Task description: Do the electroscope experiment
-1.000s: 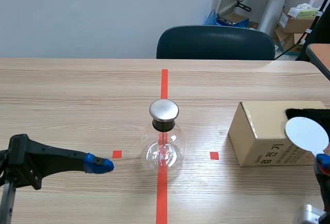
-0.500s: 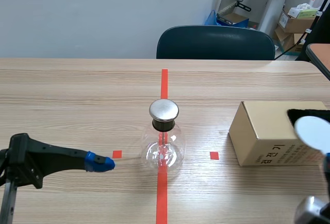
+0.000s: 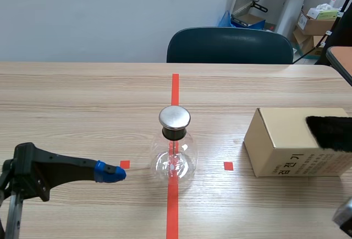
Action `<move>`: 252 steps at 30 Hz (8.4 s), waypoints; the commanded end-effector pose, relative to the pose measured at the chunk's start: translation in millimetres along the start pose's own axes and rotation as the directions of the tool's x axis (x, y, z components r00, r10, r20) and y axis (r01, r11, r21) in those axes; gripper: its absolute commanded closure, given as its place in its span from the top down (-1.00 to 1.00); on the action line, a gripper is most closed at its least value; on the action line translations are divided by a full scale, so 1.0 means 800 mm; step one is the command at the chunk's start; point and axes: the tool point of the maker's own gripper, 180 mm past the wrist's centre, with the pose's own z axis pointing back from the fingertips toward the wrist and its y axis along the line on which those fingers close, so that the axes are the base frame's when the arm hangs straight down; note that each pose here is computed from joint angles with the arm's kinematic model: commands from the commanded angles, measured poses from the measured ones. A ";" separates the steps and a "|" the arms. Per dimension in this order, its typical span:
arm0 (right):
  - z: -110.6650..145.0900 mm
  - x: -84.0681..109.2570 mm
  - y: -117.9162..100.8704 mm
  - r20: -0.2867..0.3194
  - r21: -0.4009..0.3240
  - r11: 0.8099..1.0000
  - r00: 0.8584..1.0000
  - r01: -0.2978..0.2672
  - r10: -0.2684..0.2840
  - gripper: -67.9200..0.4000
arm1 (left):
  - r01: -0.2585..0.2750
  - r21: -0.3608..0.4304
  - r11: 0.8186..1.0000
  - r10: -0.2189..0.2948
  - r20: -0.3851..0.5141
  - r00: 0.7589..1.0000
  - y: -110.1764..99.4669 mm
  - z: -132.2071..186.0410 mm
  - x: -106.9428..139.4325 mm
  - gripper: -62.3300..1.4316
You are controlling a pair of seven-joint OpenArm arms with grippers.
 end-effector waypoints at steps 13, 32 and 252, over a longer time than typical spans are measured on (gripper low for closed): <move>-0.001 0.036 -0.018 0.172 -0.065 0.996 0.983 -0.054 0.065 -0.96 | -0.003 0.002 1.000 0.003 -0.029 1.000 0.000 -0.003 -0.003 0.44; 0.008 0.072 -0.017 0.316 -0.068 0.997 0.947 -0.043 0.063 -0.96 | -0.004 0.002 1.000 0.003 0.036 0.999 0.000 -0.003 0.011 0.44; -0.008 0.272 -0.094 0.451 -0.127 0.992 0.889 -0.024 0.079 -0.96 | -0.063 0.248 0.967 0.084 -0.072 0.994 0.116 -0.062 -0.141 -0.88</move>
